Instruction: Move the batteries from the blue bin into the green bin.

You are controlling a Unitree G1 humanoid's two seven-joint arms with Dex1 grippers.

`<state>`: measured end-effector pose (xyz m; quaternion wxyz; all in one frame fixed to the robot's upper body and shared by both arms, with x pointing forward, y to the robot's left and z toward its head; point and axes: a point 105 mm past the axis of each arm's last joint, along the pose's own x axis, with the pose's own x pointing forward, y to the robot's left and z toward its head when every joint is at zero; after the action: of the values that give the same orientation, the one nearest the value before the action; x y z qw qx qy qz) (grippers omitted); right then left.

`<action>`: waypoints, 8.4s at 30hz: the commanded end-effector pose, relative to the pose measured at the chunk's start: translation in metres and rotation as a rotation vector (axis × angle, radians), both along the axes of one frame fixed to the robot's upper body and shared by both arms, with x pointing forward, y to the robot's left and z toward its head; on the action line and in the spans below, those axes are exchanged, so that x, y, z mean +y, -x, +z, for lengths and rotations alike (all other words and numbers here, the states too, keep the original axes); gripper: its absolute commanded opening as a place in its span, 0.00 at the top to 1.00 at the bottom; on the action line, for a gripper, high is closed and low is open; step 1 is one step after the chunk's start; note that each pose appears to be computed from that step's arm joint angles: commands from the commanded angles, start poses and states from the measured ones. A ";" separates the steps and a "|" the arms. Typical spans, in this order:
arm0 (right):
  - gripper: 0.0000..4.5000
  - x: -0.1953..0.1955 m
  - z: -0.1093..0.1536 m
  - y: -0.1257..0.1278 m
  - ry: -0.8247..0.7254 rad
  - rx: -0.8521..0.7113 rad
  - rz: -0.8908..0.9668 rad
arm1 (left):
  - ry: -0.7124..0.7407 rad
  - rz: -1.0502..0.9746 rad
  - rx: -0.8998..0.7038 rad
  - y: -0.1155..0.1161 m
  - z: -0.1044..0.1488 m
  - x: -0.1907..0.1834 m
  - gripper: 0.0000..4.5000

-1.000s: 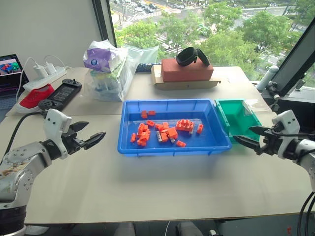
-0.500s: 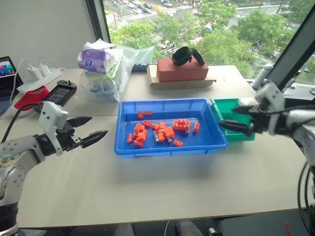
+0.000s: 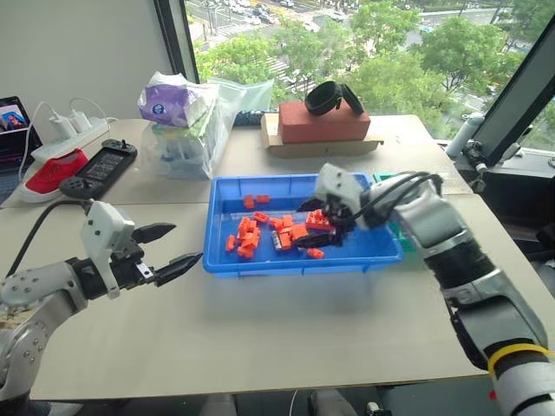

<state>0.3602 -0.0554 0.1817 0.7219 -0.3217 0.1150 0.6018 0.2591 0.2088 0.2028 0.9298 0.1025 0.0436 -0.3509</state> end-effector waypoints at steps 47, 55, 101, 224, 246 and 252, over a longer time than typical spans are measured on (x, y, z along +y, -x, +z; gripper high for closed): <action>0.68 -0.030 0.027 -0.085 0.048 -0.181 -0.277 | -0.019 -0.084 -0.070 -0.023 0.020 -0.048 0.00; 0.68 0.037 0.034 -0.083 -0.018 -0.257 -0.212 | -0.023 -0.068 -0.075 -0.022 0.020 -0.047 0.00; 0.01 -0.062 -0.023 -0.081 0.333 -0.134 -0.276 | -0.037 -0.098 -0.055 -0.030 0.012 -0.058 0.00; 0.68 -0.057 0.050 -0.088 0.185 -0.265 -0.288 | -0.064 -0.151 0.021 -0.004 0.020 -0.052 0.00; 0.01 -0.018 0.036 -0.053 -0.026 0.277 -0.404 | -0.041 -0.118 0.041 -0.004 0.025 -0.044 0.00; 0.01 -0.003 0.017 -0.015 -0.061 0.366 -0.472 | -0.037 -0.100 0.036 -0.009 0.028 -0.041 0.00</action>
<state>0.3835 -0.0656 0.1806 0.8039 -0.1516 0.3221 0.4765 0.2676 0.1665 0.2206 0.9059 0.1046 0.0793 -0.4026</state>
